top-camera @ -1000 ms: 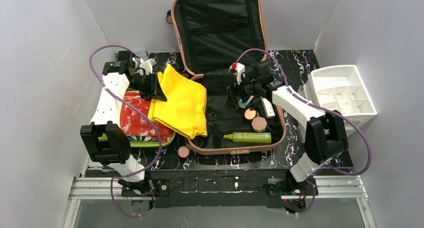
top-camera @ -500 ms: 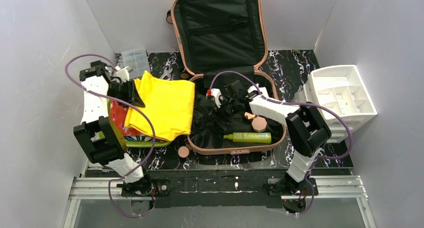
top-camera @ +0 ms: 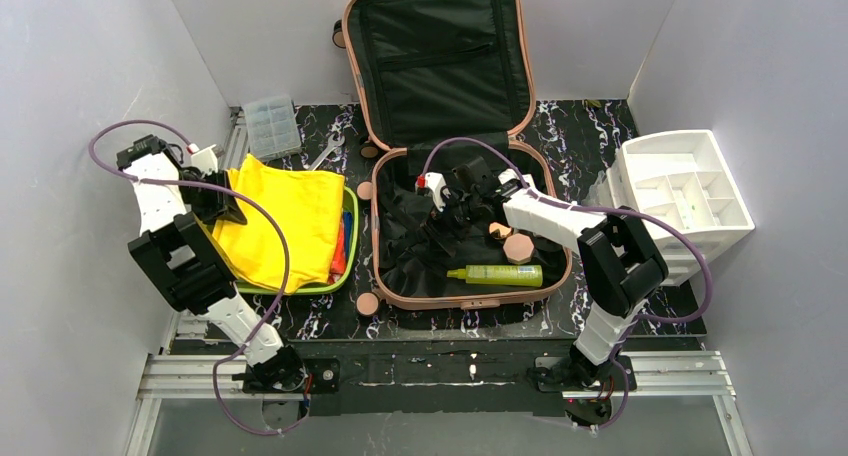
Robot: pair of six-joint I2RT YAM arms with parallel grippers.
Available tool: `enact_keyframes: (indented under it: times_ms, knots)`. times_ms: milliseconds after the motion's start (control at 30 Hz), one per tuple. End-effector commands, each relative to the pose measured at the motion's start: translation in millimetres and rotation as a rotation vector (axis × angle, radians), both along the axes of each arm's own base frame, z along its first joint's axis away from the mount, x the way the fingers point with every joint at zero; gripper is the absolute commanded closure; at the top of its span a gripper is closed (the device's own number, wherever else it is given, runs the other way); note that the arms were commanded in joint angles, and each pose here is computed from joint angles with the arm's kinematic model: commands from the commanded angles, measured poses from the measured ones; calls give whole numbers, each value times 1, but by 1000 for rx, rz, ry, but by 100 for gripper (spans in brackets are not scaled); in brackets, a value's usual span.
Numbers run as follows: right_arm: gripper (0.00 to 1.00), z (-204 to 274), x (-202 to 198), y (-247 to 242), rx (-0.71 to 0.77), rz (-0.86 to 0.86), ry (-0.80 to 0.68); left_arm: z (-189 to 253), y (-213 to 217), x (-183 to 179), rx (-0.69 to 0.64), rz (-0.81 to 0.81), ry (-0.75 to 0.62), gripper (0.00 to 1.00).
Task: Open, take out, and arrange the luggage
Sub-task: Place the clothes in the bin.
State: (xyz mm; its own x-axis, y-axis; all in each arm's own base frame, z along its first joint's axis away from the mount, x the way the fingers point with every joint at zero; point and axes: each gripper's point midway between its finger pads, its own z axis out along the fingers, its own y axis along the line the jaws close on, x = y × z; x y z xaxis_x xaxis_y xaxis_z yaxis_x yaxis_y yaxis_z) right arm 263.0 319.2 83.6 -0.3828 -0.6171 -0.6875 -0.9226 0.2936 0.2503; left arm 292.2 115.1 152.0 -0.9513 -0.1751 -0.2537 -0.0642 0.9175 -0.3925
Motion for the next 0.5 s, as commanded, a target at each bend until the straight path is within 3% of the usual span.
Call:
enact_keyframes:
  times_ms: [0,200,400,467]
  knots:
    - [2,23,8,4,40,4,-67,6,12,1,61,-15,-27,100]
    - [2,30,12,2,36,2,-107,-28,31,-12,174,24,50,100]
    - [2,30,14,0,27,-2,-126,-34,37,-16,193,91,69,100]
    - [2,32,16,-1,26,-3,-136,-32,42,-14,217,107,60,75]
